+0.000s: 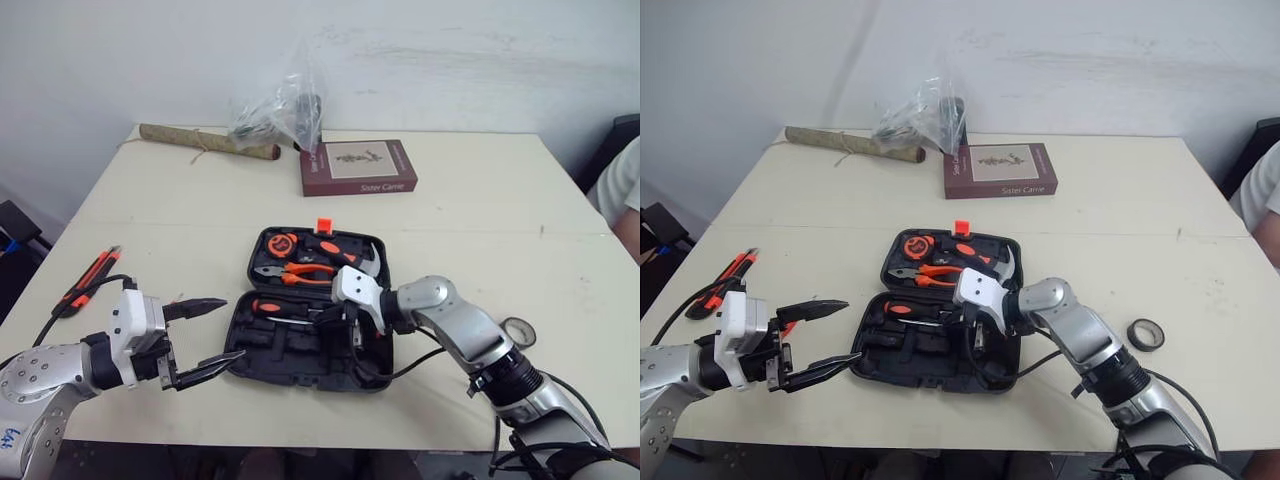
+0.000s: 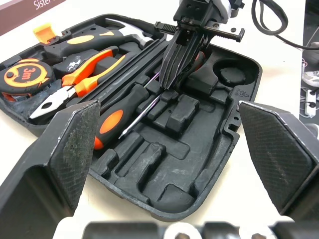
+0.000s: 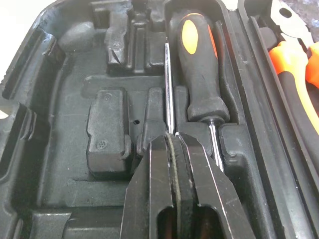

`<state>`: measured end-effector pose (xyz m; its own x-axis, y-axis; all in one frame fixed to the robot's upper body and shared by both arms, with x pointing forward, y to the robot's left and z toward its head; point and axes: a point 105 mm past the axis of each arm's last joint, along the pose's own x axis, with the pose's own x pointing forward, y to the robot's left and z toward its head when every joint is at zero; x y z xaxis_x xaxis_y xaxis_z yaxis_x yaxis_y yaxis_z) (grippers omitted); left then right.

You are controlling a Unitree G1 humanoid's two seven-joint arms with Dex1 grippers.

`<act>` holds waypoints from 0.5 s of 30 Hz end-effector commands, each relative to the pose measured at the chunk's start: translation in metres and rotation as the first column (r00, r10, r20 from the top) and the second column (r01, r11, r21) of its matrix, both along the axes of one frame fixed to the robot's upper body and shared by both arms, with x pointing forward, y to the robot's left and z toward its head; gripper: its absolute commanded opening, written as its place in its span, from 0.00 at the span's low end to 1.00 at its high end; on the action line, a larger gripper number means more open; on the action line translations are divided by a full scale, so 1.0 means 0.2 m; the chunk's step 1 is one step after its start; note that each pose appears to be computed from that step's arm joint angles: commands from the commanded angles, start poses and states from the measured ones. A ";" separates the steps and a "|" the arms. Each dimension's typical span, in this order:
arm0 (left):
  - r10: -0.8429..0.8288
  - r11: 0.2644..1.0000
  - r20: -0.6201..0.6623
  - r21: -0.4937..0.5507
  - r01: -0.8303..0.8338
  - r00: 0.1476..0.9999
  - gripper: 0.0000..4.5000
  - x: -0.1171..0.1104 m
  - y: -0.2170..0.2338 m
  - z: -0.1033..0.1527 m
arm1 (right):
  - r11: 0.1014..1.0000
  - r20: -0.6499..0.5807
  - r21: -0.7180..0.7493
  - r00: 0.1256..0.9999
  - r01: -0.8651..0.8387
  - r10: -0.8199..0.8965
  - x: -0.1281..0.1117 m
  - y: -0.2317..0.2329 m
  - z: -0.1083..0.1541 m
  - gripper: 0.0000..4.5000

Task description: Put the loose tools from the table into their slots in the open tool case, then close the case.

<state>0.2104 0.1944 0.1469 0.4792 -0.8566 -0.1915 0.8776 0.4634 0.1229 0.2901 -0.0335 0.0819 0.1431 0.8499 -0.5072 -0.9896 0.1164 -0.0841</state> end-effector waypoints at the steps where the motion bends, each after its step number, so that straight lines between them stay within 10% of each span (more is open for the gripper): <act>1: -0.004 1.000 0.039 -0.010 0.005 0.999 1.00 0.00 -0.01 0.04 | 0.994 -0.130 0.067 0.989 0.086 -0.077 -0.03 -0.09 -0.15 0.02; 7: 0.018 0.999 0.068 -0.030 -0.016 0.998 1.00 0.01 0.00 0.06 | 0.908 0.104 0.409 0.993 -0.092 0.054 -0.06 -0.09 0.24 0.02; 15: 0.144 0.989 0.103 -0.047 -0.140 0.984 1.00 -0.03 0.17 0.09 | 0.852 0.224 0.501 0.974 -0.148 0.037 -0.15 -0.37 0.51 0.08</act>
